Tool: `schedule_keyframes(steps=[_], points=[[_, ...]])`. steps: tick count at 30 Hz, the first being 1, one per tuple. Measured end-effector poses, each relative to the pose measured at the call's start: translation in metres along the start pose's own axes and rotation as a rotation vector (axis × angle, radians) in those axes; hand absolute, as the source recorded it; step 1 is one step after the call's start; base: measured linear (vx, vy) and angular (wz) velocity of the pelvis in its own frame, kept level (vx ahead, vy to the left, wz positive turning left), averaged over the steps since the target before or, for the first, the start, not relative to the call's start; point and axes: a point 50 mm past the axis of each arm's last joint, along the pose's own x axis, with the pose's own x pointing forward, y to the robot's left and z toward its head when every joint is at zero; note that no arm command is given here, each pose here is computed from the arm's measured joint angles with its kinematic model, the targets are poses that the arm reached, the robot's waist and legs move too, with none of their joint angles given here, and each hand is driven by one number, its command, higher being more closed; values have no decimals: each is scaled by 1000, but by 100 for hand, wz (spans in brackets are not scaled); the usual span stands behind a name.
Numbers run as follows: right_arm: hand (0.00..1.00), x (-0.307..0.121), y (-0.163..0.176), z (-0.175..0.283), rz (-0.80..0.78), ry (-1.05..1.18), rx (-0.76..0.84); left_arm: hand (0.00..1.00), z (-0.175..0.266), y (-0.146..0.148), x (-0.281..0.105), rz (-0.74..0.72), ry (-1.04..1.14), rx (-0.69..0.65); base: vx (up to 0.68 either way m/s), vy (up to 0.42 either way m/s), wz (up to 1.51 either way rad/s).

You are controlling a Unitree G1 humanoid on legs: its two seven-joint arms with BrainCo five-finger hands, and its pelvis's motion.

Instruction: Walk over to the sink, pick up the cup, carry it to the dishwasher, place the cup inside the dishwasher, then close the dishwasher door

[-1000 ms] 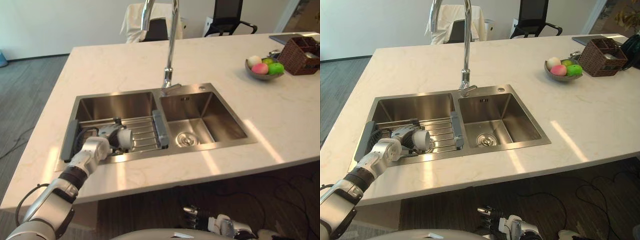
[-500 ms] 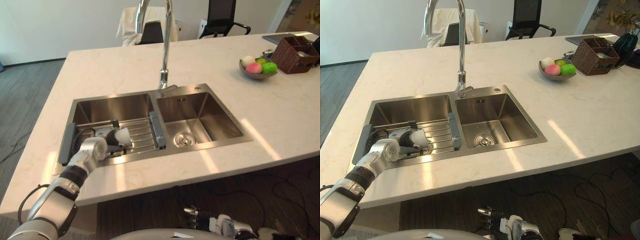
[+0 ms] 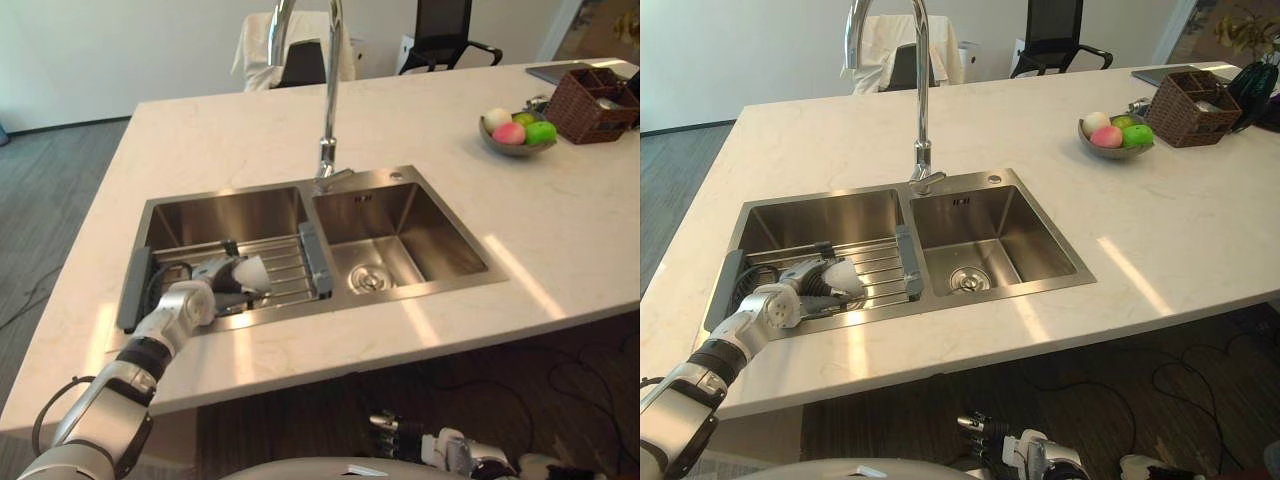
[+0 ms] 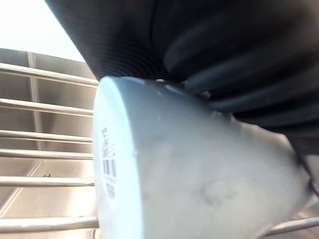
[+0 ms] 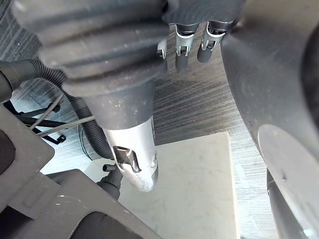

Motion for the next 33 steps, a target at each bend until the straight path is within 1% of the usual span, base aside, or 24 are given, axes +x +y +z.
schedule_keyframes(steps=[5, 7, 11, 15, 17, 18, 19, 20, 21, 22, 23, 25, 28, 33], points=[[0, 0, 0, -1, -1, -3, -1, 100, 0, 4, -4, 93, -36, -72, 0, 0, 0], [0, 0, 0, -1, -1, -6, -2, 100, -3, 7, -7, 152, -41, -139, 0, 0, 5], [0, 0, -2, -2, -4, -18, 6, 100, -2, 12, -11, 232, -59, -232, 1, -12, 12], [0, 1, -1, -4, 1, -37, 35, 100, 1, 21, -16, 299, -102, -356, -7, -13, 7], [0, 2, 0, -4, 10, -50, 57, 100, -1, 27, -22, 355, -119, -464, 0, 0, 0], [0, 2, 1, -5, 12, -55, 66, 100, -1, 29, -24, 372, -125, -489, 0, 0, 0], [0, 1, 0, -6, 12, -64, 82, 100, -1, 33, -28, 403, -138, -523, -14, -19, 5], [0, 1, 0, -8, 15, -78, 103, 100, 2, 47, -36, 490, -182, -598, -13, -20, 7], [0, 1, -1, -9, 16, -83, 114, 100, 4, 55, -40, 535, -206, -635, -15, -22, 8], [0, -1, -3, -11, 10, -94, 133, 100, 7, 69, -49, 629, -256, -704, -12, -12, 3], [0, -2, -4, -12, 8, -97, 135, 100, 9, 75, -53, 672, -280, -731, -24, -16, 3], [0, -3, -5, -15, 5, -101, 146, 100, 10, 95, -71, 818, -355, -800, -44, -17, 6], [0, -4, -7, -19, 2, -105, 162, 100, 9, 104, -85, 926, -400, -839, -70, -11, 11], [0, -6, -9, -22, 2, -107, 174, 100, 5, 112, -103, 1021, -430, -850, -70, -16, 7]])
